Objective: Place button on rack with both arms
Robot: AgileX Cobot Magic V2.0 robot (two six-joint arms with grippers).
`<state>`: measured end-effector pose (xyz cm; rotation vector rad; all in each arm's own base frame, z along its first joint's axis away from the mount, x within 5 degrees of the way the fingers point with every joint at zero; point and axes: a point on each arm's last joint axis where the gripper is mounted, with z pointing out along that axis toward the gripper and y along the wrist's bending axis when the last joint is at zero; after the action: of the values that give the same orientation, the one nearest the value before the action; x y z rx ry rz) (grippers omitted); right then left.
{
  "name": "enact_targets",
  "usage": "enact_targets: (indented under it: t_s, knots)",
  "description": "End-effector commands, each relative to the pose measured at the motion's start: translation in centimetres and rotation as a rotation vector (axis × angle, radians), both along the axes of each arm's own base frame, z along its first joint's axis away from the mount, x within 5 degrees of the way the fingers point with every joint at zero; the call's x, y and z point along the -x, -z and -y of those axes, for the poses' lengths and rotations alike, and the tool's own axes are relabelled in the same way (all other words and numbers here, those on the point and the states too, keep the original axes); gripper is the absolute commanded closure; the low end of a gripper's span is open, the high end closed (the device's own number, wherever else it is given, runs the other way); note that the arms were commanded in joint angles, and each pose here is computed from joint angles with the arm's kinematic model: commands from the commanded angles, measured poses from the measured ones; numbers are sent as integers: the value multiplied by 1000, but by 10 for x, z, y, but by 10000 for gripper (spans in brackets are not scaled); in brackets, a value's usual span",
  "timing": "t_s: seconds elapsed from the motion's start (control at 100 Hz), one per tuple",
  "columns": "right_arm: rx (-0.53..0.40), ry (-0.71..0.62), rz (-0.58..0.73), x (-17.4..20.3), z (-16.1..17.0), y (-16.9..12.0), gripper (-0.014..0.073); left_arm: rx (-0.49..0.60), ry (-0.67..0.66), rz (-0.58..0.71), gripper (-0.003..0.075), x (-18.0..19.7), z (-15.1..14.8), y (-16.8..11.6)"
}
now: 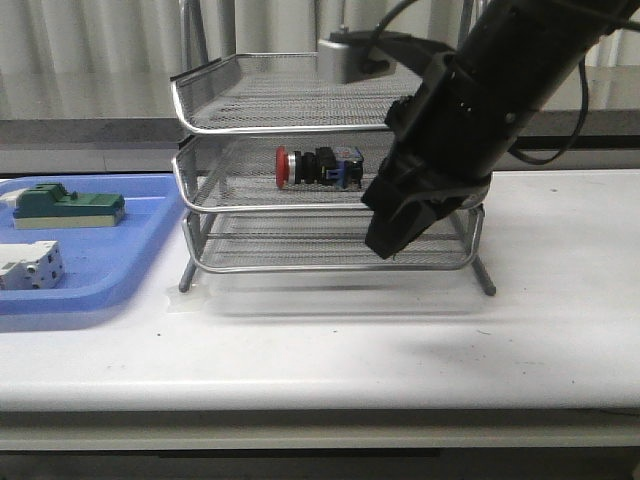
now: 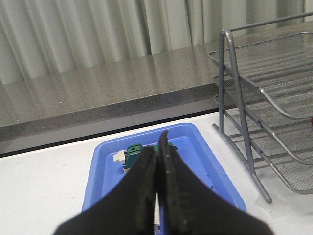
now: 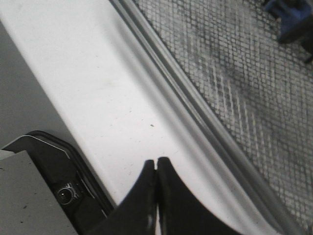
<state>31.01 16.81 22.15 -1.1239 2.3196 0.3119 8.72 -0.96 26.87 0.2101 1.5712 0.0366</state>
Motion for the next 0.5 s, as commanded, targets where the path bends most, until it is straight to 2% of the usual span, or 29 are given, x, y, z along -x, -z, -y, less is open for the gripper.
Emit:
enact_targets:
  t_s: [0.0, 0.11, 0.32, 0.49]
  knots:
    - [-62, 63, 58, 6, 6, -40, 655, 29, -16, 105, 740, 0, -1, -17]
    - [-38, 132, 66, 18, 18, -62, 655, 29, -16, 105, 740, 0, -1, -17]
    - [11, 397, 114, 43, 64, -105, 655, 29, -16, 105, 740, 0, -1, -17]
    - [-24, 495, 201, 75, 97, -137, 655, 29, -16, 105, 740, 0, -1, -17]
